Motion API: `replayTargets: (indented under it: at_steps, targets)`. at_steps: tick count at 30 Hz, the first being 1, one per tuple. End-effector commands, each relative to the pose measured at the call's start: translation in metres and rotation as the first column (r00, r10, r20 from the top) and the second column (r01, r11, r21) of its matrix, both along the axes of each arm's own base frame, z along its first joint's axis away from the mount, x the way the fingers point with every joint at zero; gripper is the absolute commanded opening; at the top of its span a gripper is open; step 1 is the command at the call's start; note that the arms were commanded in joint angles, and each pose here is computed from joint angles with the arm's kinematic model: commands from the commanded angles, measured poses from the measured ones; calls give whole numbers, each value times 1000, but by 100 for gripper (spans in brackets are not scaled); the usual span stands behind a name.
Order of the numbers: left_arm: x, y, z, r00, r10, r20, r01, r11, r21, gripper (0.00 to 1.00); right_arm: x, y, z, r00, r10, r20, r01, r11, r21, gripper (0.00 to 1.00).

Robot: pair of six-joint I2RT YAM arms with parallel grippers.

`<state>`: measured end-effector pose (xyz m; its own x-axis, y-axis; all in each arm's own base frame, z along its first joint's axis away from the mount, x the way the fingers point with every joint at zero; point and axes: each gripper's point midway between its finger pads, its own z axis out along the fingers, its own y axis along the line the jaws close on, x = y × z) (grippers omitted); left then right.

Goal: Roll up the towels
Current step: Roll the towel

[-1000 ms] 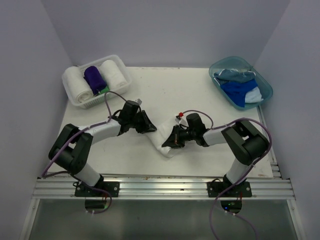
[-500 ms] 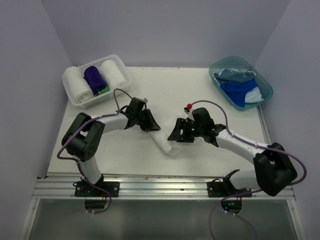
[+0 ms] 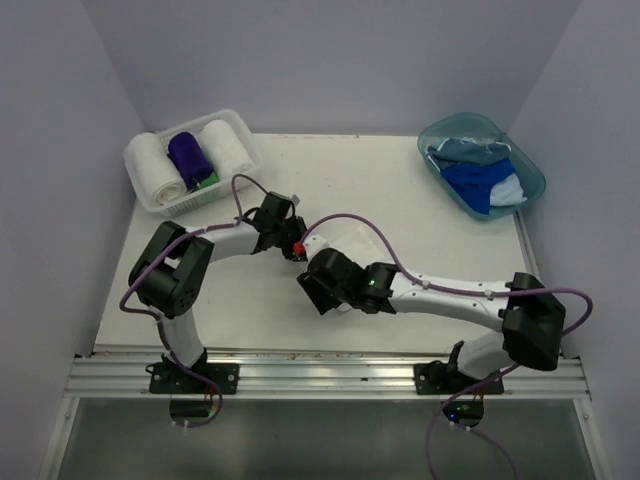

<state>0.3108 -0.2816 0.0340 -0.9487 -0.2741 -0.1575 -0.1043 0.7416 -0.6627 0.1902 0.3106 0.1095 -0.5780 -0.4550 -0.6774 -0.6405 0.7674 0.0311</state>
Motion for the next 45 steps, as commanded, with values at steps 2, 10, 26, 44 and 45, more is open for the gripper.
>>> replayTargets:
  at_steps: [2, 10, 26, 44, 45]
  targets:
    - [-16, 18, -37, 997, -12, -80, 21, 993, 117, 19, 21, -1, -2, 986, 21, 165, 4, 989, -147, 59]
    - [-16, 17, -33, 997, -16, -78, 25, 993, 115, 19, 37, -23, -47, 972, -76, 222, 140, 947, -288, 60]
    - [-8, 32, 39, 999, 19, 35, -19, 1000, -1, 59, 36, -21, -78, 994, -104, 26, 107, 985, -133, 0]
    - [-57, 80, 33, 996, 89, 24, -89, 996, -5, 89, 11, 36, -32, 851, 159, -500, 166, 823, 544, 0]
    - [-57, 76, 31, 996, 81, 24, -81, 997, -8, 89, 11, 35, -34, 837, 147, -527, 198, 817, 542, 0]
